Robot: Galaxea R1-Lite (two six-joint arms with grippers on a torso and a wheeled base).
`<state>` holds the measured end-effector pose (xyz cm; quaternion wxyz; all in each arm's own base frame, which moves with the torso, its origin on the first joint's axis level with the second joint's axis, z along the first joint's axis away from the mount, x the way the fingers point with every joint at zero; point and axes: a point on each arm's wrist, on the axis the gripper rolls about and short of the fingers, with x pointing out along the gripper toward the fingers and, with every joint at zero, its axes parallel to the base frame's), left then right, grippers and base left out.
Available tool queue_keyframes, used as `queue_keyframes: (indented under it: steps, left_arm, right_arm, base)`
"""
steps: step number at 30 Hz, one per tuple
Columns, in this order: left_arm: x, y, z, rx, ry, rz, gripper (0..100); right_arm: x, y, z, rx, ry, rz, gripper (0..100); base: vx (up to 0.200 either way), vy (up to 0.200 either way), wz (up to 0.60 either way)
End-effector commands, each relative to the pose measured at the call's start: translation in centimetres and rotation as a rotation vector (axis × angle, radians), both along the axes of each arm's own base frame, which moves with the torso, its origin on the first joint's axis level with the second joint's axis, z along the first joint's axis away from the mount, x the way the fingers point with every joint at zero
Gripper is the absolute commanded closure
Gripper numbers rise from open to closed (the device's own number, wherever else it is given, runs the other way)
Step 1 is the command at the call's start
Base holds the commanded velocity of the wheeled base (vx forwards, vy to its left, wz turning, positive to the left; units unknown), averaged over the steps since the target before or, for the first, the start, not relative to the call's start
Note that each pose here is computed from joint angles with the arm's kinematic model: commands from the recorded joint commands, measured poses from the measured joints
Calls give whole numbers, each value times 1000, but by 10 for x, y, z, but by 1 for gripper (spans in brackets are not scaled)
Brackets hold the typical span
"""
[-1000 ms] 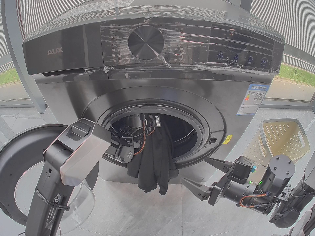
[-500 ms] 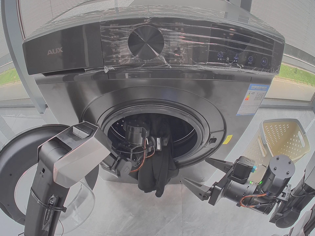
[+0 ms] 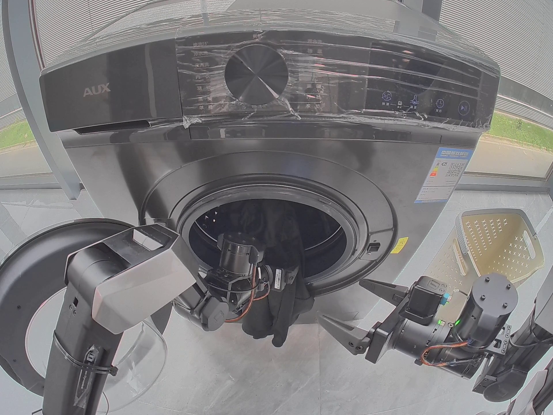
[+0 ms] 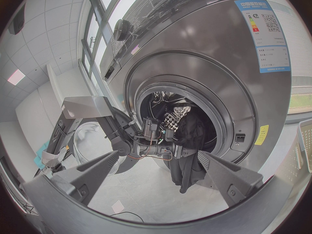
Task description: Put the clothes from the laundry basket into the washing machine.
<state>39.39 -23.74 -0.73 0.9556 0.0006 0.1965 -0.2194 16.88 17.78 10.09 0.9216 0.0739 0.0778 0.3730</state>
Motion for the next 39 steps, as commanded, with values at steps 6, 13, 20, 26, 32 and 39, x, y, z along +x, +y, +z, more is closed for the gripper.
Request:
queue_keyframes:
  steps: [6, 13, 20, 26, 32, 39]
  left_arm:
    - [6, -3, -19, 4, 12, 0, 100]
    - [26, -12, 10, -93, -85, 22, 100]
    - [55, -22, 52, -258, -229, 116, 100]
    - [59, -21, 49, -261, -243, 143, 100]
    - [58, -21, 46, -262, -248, 144, 0]
    - [31, -16, 44, -193, -145, 105, 0]
  right_arm:
    - [2, -1, 2, 6, -6, -8, 0]
    - [2, 0, 2, 6, -8, -6, 0]
    - [2, -1, 2, 7, -9, -8, 0]
    - [2, 0, 2, 7, -9, -5, 0]
    - [2, -1, 3, 10, -11, -8, 0]
    - [2, 0, 3, 8, -10, -6, 0]
  base:
    - [0, 0, 0]
    - [0, 0, 0]
    - [0, 0, 0]
    - [0, 0, 0]
    - [0, 0, 0]
    - [0, 0, 0]
